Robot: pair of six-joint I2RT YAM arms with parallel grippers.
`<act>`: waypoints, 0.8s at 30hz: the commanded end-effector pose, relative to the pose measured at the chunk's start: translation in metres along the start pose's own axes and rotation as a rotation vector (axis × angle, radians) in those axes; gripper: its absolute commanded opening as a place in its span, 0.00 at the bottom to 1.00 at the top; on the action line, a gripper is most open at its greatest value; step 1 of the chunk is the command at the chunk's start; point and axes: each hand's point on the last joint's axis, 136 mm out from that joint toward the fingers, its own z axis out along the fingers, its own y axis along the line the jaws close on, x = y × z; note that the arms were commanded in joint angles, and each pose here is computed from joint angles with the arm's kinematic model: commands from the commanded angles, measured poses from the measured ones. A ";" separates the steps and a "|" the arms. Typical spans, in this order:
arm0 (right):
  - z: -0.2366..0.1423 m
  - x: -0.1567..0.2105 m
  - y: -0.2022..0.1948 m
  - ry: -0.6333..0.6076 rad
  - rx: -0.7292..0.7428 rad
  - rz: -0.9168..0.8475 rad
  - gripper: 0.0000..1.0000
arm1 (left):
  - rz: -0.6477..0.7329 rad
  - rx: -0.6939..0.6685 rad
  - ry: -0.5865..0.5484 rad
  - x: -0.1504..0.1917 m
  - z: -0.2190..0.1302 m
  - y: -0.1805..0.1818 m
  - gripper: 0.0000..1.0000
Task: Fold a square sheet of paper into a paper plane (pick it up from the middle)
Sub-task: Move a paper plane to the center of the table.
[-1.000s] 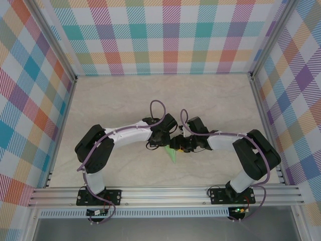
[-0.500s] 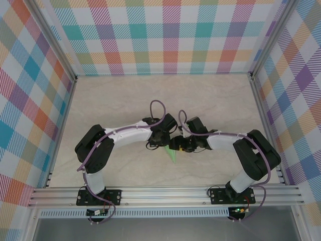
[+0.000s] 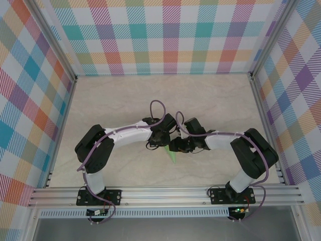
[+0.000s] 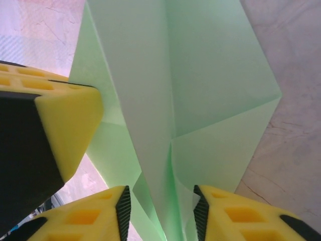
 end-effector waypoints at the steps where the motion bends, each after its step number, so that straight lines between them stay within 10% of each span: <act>1: -0.003 -0.004 0.006 -0.014 0.025 -0.049 0.37 | -0.009 -0.014 -0.002 -0.001 -0.002 0.006 0.08; 24: 0.017 -0.002 0.002 0.036 0.086 -0.069 0.17 | -0.019 0.022 -0.008 -0.001 -0.006 0.003 0.10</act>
